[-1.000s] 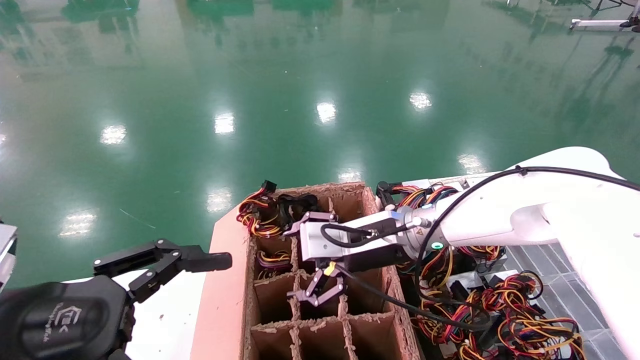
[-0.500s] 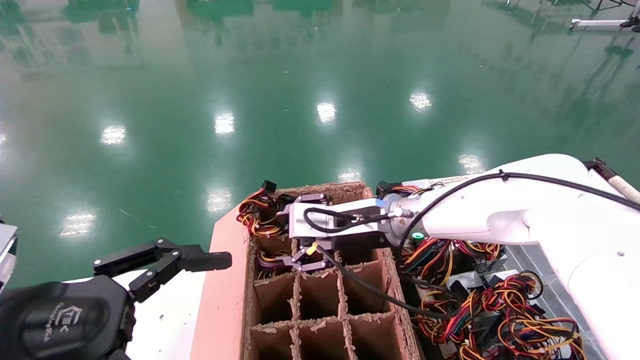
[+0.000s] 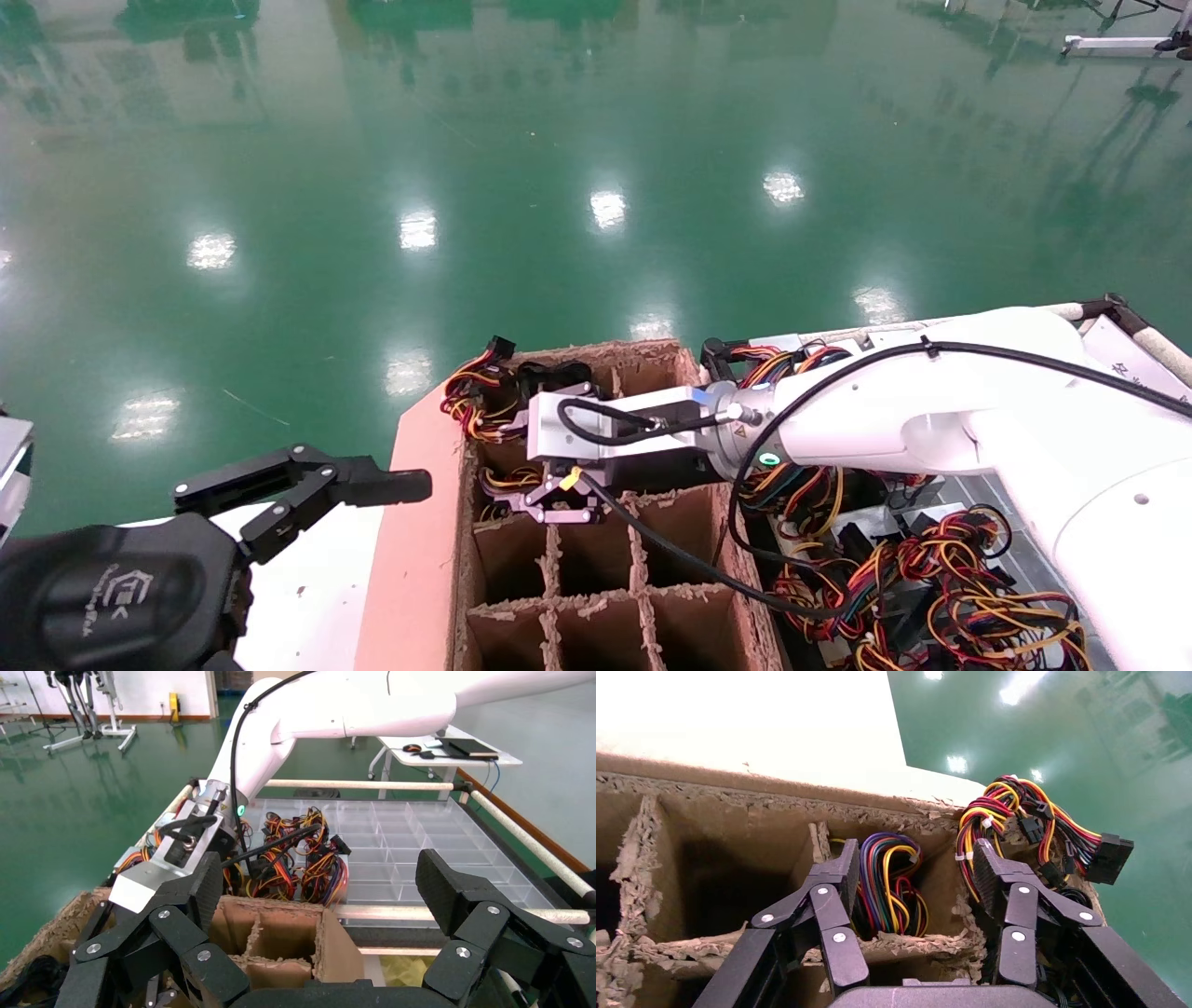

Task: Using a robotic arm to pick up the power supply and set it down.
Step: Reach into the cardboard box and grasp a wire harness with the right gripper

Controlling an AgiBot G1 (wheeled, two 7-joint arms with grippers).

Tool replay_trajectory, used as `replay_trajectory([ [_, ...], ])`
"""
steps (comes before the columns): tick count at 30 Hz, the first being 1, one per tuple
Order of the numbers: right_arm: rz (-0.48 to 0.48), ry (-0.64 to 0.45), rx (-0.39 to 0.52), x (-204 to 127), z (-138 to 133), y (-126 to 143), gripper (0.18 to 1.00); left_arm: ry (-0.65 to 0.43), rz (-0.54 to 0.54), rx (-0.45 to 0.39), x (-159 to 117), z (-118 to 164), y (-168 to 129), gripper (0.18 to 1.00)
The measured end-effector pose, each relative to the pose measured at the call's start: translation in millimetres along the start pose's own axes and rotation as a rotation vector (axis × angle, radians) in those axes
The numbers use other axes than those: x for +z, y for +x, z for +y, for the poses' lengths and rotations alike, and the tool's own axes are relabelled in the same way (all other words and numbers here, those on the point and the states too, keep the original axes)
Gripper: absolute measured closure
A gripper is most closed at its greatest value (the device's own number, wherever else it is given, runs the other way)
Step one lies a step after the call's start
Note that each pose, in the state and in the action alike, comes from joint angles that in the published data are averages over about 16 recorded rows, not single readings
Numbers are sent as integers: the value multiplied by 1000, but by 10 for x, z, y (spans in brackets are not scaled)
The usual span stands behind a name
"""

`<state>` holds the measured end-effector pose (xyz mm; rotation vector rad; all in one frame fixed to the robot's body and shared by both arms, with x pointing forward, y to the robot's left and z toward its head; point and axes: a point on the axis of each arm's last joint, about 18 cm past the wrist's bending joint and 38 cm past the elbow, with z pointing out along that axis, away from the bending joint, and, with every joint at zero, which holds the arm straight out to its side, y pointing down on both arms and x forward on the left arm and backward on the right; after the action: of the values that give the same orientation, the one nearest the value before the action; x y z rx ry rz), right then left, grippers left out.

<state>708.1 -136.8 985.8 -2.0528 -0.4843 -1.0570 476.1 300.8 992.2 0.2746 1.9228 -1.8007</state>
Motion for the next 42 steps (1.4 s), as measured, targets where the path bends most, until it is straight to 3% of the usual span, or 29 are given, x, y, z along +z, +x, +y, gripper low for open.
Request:
replay_trajectory([
  [19, -7, -11, 24, 71, 66, -84, 490, 0, 0, 0, 0, 0, 0, 184],
  [25, 2, -18, 25, 109, 89, -99, 543, 0, 0, 0, 0, 0, 0, 184],
  [42, 13, -35, 42, 172, 149, -142, 824, 0, 0, 0, 0, 0, 0, 184],
])
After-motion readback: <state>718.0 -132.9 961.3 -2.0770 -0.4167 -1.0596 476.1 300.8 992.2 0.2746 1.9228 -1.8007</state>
